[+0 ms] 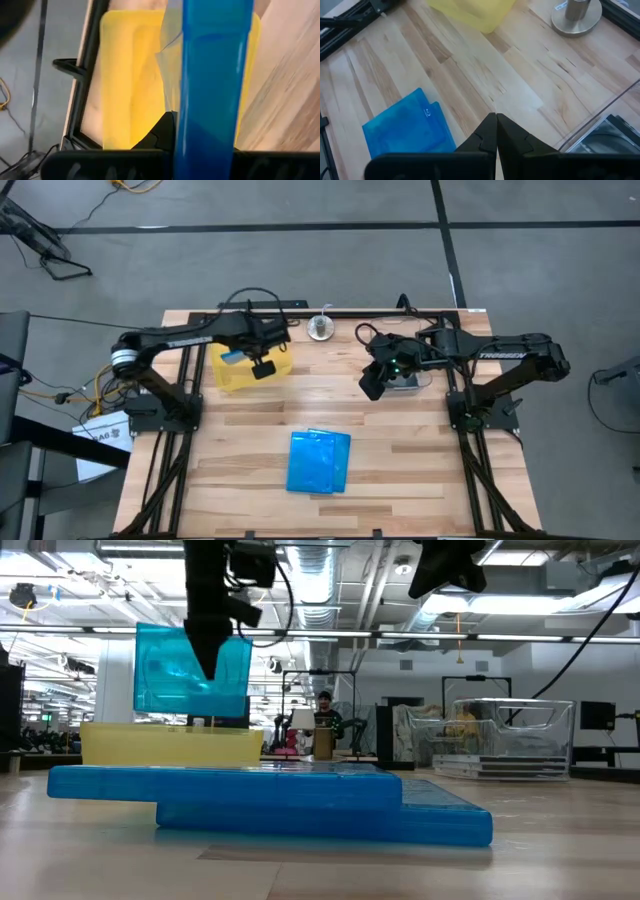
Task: Pick & place jewel cases by type
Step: Put the blue CD case into the yellow bin
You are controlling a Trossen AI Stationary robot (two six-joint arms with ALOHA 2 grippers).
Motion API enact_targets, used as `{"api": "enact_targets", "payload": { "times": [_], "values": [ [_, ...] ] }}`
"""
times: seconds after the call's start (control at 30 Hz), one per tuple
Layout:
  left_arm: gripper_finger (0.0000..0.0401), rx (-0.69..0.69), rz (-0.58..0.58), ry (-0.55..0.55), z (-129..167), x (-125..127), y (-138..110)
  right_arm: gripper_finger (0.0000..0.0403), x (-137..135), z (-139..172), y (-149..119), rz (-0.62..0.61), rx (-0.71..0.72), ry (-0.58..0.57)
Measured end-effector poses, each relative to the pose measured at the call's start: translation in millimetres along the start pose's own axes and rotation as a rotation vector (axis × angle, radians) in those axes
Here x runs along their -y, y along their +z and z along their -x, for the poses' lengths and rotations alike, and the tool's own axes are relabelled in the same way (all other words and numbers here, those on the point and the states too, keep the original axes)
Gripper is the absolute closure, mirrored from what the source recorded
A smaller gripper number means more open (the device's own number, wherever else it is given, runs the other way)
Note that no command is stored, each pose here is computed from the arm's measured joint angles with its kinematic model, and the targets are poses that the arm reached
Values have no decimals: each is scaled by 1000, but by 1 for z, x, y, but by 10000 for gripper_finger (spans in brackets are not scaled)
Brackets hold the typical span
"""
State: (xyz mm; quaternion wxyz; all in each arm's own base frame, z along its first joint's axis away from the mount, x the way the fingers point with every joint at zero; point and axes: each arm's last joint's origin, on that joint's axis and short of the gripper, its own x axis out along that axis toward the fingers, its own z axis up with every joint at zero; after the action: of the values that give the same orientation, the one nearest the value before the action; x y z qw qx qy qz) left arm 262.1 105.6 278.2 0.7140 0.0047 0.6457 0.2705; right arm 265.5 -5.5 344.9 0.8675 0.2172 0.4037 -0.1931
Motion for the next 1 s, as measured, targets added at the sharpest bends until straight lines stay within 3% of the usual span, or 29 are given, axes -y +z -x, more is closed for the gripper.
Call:
{"api": "enact_targets", "payload": {
  "times": [0.17,0.37,0.63,1.0],
  "values": [
    [401,-49,-68,-6,-16,16,9,403,-2,-5,0,4,-13,-7],
    [401,18,-87,36,-28,32,8,403,-3,-19,-3,17,-72,-43],
    [401,43,-95,42,-39,40,-8,403,-6,-42,-5,31,-145,-79],
    [401,71,-102,43,-54,46,-34,403,-7,-39,-2,70,-119,-34]
  ]
}}
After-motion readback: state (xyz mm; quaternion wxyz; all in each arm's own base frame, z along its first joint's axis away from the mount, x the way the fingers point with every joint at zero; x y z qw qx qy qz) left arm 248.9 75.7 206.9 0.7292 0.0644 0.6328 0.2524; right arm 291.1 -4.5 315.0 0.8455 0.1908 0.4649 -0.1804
